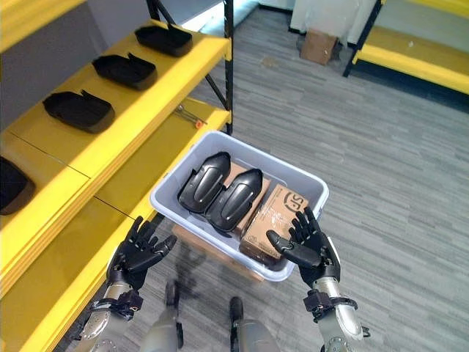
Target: Move parts from the plastic box to the shelf.
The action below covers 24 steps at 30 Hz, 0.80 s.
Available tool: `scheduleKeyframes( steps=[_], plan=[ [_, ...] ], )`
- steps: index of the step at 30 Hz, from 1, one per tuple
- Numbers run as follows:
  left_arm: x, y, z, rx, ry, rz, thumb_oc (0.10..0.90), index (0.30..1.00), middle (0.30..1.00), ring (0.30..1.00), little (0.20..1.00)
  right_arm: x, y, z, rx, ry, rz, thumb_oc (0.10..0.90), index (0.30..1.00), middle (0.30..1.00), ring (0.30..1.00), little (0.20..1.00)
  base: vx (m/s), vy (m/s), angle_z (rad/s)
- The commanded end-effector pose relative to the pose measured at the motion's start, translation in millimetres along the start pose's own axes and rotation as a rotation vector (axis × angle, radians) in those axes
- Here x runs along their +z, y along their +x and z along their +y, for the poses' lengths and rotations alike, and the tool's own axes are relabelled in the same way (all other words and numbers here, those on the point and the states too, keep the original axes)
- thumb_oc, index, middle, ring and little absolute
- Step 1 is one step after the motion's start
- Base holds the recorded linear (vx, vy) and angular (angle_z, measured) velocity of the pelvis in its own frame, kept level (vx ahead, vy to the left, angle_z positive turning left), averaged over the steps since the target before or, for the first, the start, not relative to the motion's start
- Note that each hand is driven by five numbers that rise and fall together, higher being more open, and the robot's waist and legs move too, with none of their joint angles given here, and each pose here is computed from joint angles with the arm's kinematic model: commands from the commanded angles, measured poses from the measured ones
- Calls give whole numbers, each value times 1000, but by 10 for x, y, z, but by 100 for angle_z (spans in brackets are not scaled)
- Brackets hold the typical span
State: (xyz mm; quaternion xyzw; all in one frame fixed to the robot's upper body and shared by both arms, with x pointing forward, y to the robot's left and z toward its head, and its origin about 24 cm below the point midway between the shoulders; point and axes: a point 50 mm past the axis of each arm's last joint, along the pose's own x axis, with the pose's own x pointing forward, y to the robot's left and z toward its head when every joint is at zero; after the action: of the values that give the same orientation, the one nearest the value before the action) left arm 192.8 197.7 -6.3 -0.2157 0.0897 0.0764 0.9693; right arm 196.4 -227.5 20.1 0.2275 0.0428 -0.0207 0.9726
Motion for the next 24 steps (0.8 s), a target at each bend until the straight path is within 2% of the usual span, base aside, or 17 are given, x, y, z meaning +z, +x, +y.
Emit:
scheduleKeyframes(
  steps=[1,7,18,24],
  plan=[
    [488,-77,-36,-52,17,-258,900,1000,1000,1000,1000,369,110,321,196,-22,-187,900,1000,1000,1000,1000,100,170,-109],
    [467,-80,-43,-55,-8,-247,900,1000,1000,1000,1000,344,88,310,165,8,-193,900,1000,1000,1000,1000,179,264,-86],
    [578,-7,-41,-56,26,-264,900,1000,1000,1000,1000,286,138,380,165,8,-170,900,1000,1000,1000,1000,87,184,-18],
    [614,-1,-20,-73,77,-255,900,1000,1000,1000,1000,355,188,435,185,-86,-195,900,1000,1000,1000,1000,43,95,-18]
  ],
)
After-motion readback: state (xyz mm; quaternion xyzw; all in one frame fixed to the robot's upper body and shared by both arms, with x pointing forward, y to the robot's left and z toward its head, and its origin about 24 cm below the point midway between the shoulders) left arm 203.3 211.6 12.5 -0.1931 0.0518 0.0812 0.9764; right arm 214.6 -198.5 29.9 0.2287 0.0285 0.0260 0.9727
